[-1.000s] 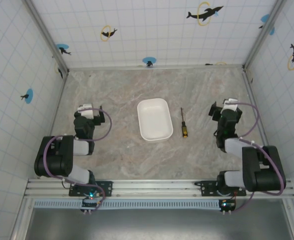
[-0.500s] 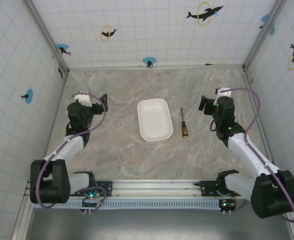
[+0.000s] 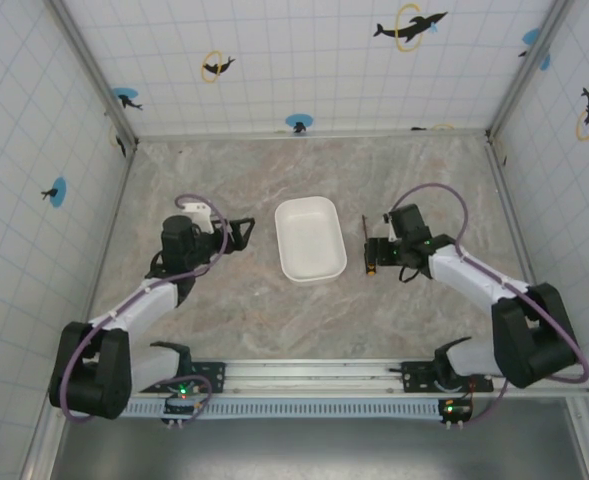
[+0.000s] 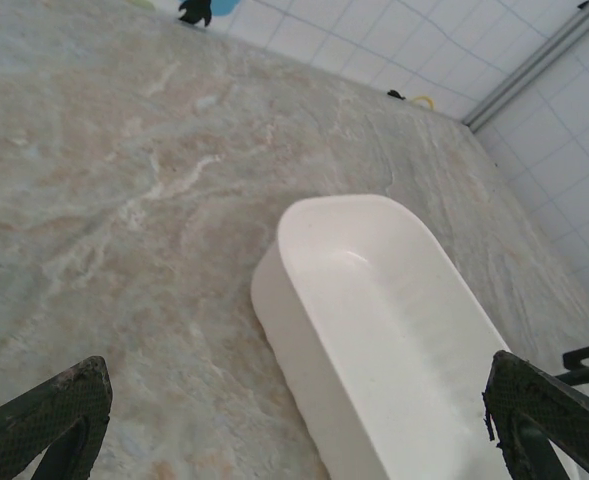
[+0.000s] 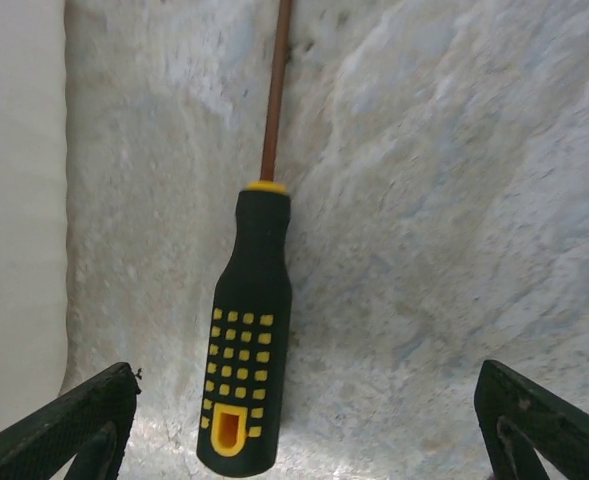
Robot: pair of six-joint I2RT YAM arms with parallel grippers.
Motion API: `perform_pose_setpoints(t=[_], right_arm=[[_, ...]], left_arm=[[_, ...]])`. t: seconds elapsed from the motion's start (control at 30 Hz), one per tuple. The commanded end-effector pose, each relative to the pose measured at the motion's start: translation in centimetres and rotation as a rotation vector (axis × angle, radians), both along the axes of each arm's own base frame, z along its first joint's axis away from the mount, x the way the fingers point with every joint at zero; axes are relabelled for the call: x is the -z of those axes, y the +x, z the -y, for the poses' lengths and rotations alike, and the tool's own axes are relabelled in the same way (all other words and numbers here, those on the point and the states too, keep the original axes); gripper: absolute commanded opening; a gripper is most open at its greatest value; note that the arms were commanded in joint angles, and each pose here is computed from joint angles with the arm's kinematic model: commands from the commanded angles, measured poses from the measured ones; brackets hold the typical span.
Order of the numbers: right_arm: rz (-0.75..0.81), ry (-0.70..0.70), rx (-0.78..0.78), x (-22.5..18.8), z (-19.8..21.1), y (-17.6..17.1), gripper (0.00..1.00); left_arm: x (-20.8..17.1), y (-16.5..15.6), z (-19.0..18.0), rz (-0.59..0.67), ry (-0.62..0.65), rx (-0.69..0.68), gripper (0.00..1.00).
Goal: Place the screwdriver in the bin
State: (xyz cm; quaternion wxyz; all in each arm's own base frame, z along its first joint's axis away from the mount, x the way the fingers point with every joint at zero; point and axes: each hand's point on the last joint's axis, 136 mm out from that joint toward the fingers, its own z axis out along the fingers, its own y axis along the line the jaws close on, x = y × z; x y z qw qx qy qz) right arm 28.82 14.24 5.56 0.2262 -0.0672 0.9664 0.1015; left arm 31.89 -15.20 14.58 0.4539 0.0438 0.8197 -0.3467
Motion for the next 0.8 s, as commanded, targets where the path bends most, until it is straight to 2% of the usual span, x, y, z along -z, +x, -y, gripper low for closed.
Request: perform_pose_setpoints(t=[0.0, 0.17, 0.4, 0.67, 0.77], right_arm=[[-0.04, 0.005, -0.03, -0.4, -1.3, -0.3, 0.87], [-0.068, -0.015, -0.034, 0.6, -1.7, -0.5, 0.84], [-0.097, -0.034, -0.046, 1.5, -1.9, -0.7, 0.73], [-0.128, -0.065, -0.064, 2.1, -2.1, -0.8, 0.52], [-0.139, -0.069, -0.065, 2.4, -2.1, -0.8, 0.48]], left_arm=[[0.2, -1.0, 0.1, -0.021, -0.036, -0.004, 0.98], [1.1, -1.4, -0.3, -0.035, -0.019, -0.022, 0.98], [1.9, -1.5, -0.3, -0.05, 0.0, -0.018, 0.97], [1.9, -1.5, -0.5, -0.045, 0.008, -0.028, 0.98], [2.1, -1.5, -0.5, -0.048, 0.011, -0.026, 0.98]])
